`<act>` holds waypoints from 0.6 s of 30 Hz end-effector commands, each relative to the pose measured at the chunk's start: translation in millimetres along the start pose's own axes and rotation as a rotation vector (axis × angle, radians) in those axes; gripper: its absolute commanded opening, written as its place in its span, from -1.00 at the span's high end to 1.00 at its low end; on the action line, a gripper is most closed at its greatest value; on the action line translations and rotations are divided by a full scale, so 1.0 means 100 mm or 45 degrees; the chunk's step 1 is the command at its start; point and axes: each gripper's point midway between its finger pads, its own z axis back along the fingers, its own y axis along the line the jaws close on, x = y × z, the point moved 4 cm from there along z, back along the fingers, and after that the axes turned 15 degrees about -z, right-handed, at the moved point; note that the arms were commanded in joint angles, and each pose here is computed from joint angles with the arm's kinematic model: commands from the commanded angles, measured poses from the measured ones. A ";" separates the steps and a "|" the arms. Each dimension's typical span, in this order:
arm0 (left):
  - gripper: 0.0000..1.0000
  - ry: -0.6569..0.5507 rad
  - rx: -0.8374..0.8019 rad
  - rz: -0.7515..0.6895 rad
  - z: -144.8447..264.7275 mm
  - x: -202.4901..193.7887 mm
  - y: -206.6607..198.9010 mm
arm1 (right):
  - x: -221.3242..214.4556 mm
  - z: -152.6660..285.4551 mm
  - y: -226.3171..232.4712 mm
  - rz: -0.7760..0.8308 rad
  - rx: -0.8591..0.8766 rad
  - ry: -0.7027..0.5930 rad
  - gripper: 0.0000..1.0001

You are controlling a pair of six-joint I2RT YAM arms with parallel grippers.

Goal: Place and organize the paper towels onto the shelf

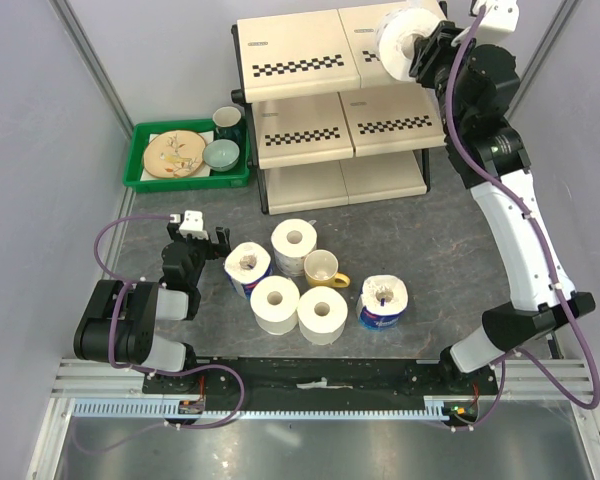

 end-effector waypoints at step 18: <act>-0.99 -0.071 0.009 -0.030 -0.03 0.14 0.04 | 0.37 -0.29 -0.10 -0.244 0.159 -0.056 0.45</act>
